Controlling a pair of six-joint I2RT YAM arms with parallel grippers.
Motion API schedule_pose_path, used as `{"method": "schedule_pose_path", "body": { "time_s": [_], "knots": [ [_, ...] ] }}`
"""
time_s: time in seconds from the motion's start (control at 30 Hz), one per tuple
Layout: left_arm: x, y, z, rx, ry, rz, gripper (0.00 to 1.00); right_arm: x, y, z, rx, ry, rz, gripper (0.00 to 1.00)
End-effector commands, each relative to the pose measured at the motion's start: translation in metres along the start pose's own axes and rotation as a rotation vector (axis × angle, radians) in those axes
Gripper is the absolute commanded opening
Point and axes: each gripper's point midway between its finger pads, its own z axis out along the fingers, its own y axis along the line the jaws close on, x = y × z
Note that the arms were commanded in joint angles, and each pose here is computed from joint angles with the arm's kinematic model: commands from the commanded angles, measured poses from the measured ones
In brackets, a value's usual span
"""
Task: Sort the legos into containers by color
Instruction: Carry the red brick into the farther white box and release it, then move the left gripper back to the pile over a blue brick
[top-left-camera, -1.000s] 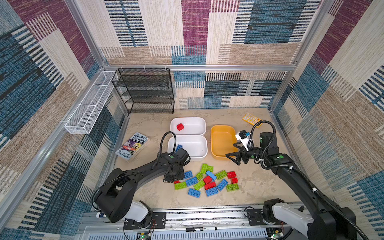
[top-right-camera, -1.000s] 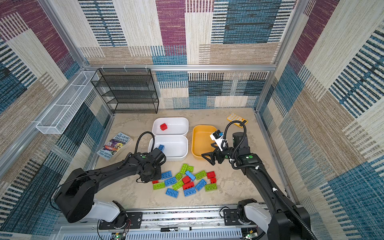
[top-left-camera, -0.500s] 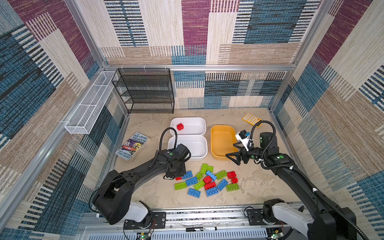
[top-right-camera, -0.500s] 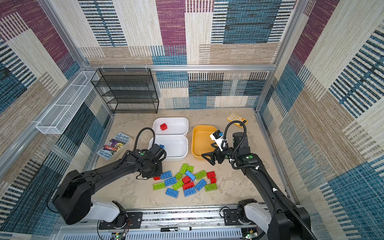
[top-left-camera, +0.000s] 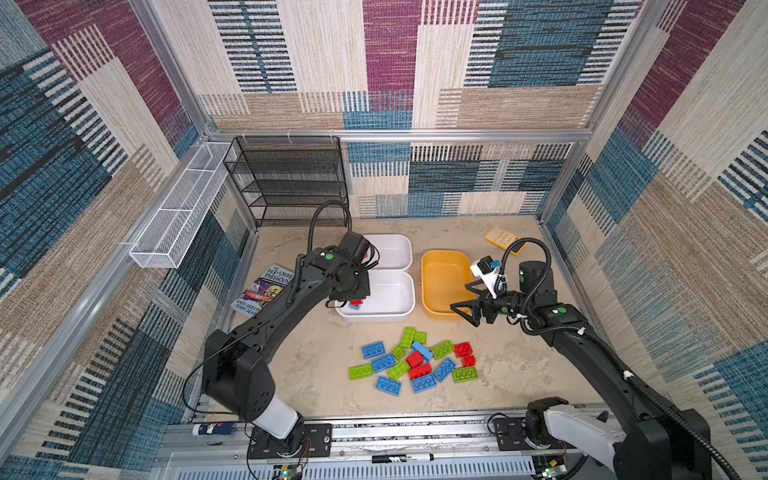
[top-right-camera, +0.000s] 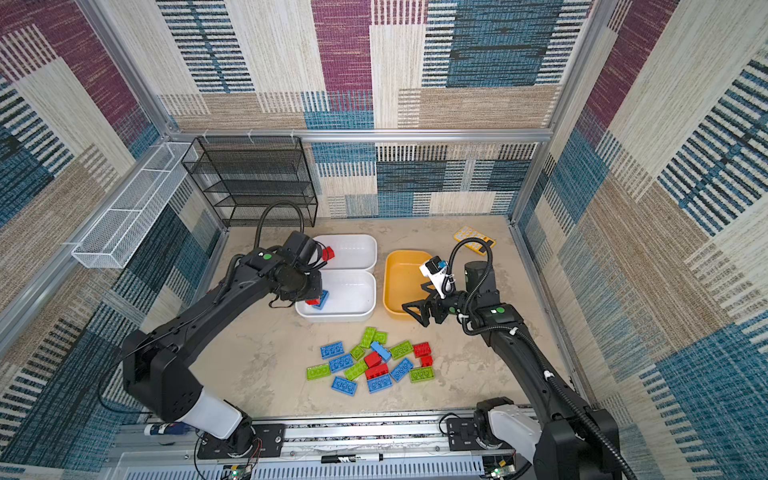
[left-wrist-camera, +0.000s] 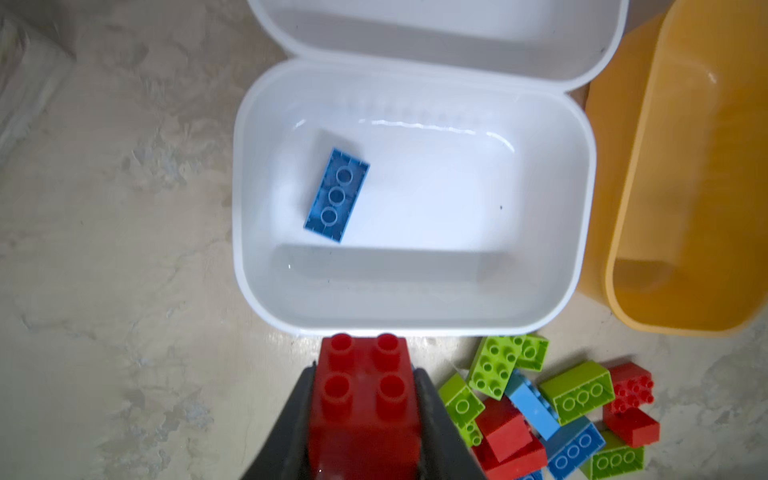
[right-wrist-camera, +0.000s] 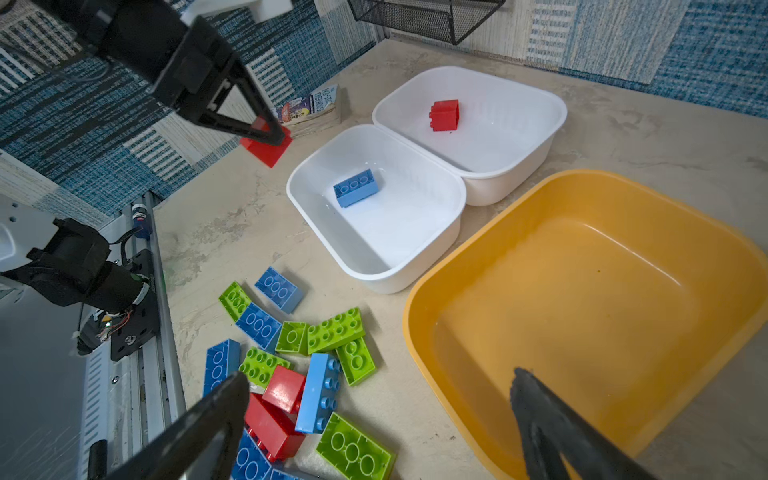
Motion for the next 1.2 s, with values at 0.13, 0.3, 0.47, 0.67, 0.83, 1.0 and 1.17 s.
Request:
{"method": "schedule_pose_path", "body": {
  "time_s": [0.13, 0.3, 0.47, 0.67, 0.83, 1.0, 1.17],
  "knots": [
    [-0.089, -0.010, 0.039, -0.019, -0.160, 0.085, 0.25, -0.021, 0.004, 0.003, -0.061, -0.057, -0.011, 0.99],
    [-0.127, -0.018, 0.075, -0.028, -0.209, 0.123, 0.25, -0.027, 0.001, 0.006, -0.067, -0.055, -0.017, 0.99],
    [-0.140, -0.017, 0.109, -0.065, -0.191, 0.163, 0.25, -0.028, -0.003, 0.009, -0.057, -0.041, -0.023, 0.99],
    [-0.134, -0.010, 0.143, -0.072, -0.125, 0.175, 0.26, -0.029, -0.010, 0.013, -0.050, -0.022, -0.029, 0.99],
    [-0.134, -0.001, 0.148, -0.092, -0.101, 0.181, 0.38, -0.032, -0.011, 0.017, -0.072, -0.019, -0.026, 0.99],
    [-0.134, -0.010, 0.122, -0.035, -0.093, 0.186, 0.71, -0.030, -0.005, 0.018, -0.109, -0.020, -0.033, 0.99],
    [-0.121, -0.016, 0.080, 0.027, -0.088, 0.200, 0.84, -0.027, -0.003, 0.019, -0.119, -0.015, -0.021, 0.99]
  ]
}}
